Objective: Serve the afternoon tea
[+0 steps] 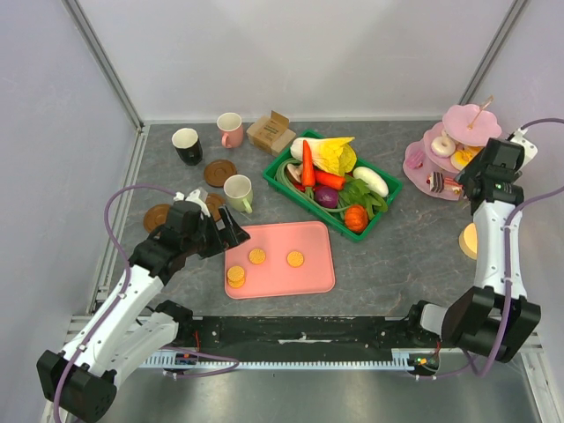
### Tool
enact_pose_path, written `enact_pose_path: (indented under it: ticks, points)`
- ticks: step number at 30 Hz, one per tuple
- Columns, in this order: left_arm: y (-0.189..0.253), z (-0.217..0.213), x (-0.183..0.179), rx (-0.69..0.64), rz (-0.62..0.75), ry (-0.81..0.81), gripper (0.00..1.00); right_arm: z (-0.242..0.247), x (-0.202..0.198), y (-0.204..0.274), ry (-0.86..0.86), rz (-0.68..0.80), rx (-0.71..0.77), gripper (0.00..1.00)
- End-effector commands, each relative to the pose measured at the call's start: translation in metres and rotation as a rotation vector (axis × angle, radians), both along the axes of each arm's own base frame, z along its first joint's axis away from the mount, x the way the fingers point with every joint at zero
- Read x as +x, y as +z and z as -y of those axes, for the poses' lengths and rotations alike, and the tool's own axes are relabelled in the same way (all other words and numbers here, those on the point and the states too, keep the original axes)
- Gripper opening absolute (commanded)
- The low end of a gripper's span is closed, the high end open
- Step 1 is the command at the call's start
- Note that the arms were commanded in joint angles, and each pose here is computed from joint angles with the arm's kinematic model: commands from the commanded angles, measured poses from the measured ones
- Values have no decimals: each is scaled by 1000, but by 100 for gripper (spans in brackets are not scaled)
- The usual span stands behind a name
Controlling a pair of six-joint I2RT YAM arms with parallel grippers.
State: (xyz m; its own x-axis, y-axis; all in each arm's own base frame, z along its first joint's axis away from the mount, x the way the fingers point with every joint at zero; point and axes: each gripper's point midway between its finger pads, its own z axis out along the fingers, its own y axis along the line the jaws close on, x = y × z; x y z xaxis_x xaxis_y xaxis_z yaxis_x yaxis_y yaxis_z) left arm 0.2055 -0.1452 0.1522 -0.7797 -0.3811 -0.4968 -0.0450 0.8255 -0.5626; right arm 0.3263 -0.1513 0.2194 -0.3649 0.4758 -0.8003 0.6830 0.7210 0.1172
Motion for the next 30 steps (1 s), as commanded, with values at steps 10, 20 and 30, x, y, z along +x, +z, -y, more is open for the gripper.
enact_pose_path:
  ticks: [10,20,30]
  points:
    - [14,7,6,-33,72,-35,96,-94,-39,0,285,22,209,59]
    - [15,14,12,-62,94,-48,96,-229,-61,73,816,274,328,58]
    - [22,10,10,-68,117,-23,96,-309,-92,115,1245,441,274,59]
